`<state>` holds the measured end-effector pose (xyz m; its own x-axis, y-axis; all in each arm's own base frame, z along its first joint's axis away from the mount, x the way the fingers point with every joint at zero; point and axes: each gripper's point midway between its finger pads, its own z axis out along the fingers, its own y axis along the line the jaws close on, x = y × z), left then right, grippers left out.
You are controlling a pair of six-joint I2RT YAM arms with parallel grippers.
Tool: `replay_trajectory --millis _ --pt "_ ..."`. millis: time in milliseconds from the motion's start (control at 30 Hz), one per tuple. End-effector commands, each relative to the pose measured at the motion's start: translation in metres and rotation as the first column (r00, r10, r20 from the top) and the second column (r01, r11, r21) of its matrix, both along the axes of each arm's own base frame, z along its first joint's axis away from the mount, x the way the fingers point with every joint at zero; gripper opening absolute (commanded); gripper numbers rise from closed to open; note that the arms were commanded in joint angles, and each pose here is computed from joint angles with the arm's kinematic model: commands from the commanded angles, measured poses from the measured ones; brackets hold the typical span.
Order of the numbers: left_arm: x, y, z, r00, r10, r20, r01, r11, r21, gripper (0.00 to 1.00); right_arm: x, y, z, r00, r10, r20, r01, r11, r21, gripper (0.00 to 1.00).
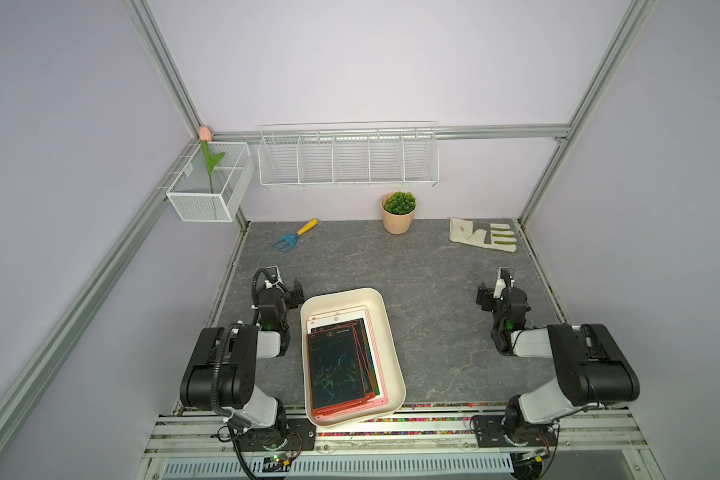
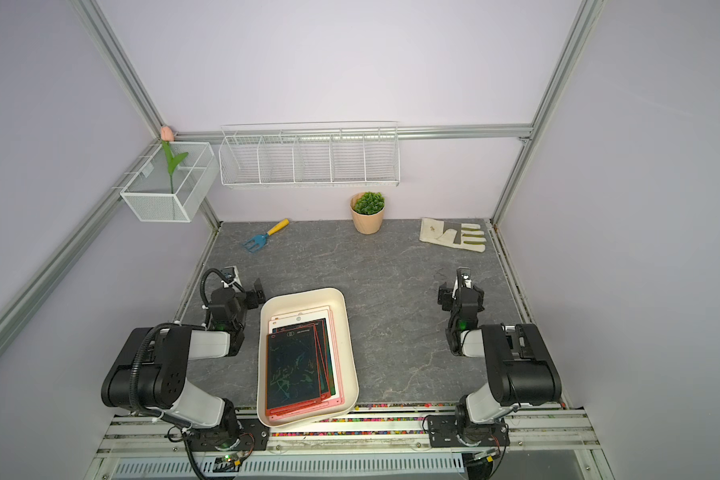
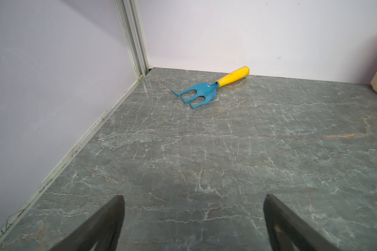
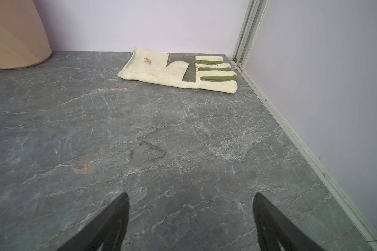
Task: Take out the writing tablet from the storage box
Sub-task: Move the storage box to the center of the board.
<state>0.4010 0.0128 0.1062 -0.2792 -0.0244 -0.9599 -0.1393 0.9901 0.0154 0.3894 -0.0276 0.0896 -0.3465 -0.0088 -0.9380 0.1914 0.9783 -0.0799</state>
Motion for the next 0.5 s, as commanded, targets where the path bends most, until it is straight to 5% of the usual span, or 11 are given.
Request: replay_trajectory --millis 0,467 --pt "0.0045 -0.0014 0.0092 1.0 -0.004 0.026 0.005 1.0 -0.011 0.99 -0.0001 0.0017 0.0065 1.0 0.007 0.025 -0.007 1.0 -0.001 0.89" --pt "0.004 -0.0011 0.0083 1.0 -0.004 0.023 0.004 1.0 -0.008 0.99 -0.0006 0.0017 0.006 1.0 0.007 0.025 -0.007 1.0 -0.001 0.89"
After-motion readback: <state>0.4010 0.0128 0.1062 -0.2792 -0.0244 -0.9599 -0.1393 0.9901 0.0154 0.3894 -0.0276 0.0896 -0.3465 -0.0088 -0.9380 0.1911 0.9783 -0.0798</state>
